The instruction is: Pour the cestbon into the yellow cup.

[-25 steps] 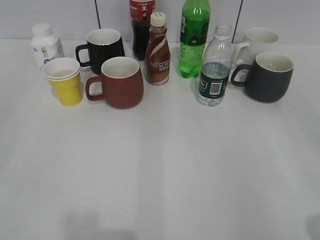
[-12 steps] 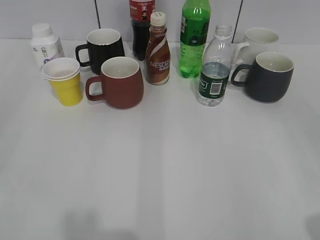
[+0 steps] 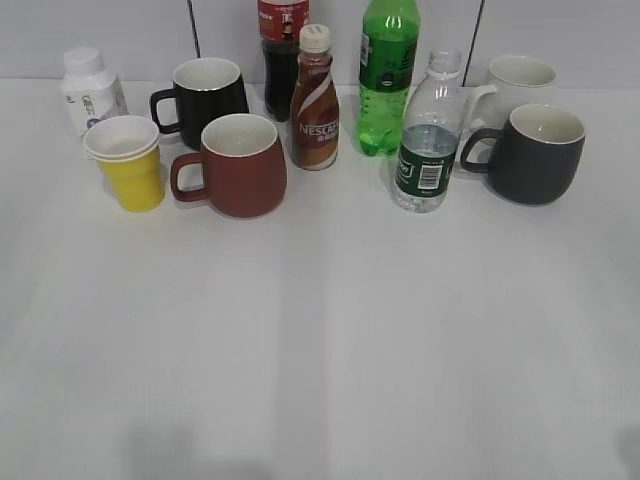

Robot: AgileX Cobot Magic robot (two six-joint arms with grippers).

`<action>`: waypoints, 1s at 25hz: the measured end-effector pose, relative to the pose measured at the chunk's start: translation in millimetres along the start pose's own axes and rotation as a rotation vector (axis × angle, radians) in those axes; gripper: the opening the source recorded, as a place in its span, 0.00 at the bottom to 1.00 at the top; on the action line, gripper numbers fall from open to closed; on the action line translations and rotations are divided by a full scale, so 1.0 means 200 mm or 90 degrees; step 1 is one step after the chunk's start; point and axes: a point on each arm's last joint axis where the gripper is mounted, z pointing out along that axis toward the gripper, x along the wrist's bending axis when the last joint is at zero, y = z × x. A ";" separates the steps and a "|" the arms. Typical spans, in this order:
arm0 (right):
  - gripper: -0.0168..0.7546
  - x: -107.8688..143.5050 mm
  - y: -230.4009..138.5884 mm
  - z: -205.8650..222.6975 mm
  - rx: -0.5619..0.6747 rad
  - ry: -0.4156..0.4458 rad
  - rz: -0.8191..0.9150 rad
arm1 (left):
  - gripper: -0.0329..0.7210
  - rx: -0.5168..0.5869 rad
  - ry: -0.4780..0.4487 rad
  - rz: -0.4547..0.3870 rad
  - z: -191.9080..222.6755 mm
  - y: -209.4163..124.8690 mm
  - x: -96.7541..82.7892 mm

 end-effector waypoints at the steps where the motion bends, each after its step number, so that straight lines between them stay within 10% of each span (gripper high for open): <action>1: 0.79 0.00 0.00 0.00 -0.001 -0.028 0.018 | 0.70 -0.001 0.012 -0.008 0.00 0.00 0.00; 10: 0.79 0.00 -0.04 -0.06 -0.057 -0.107 0.063 | 0.70 -0.024 0.161 -0.101 -0.04 -0.03 0.01; 25: 0.79 0.00 -0.05 -0.08 -0.078 -0.107 0.061 | 0.70 -0.077 0.180 -0.105 -0.10 -0.06 -0.01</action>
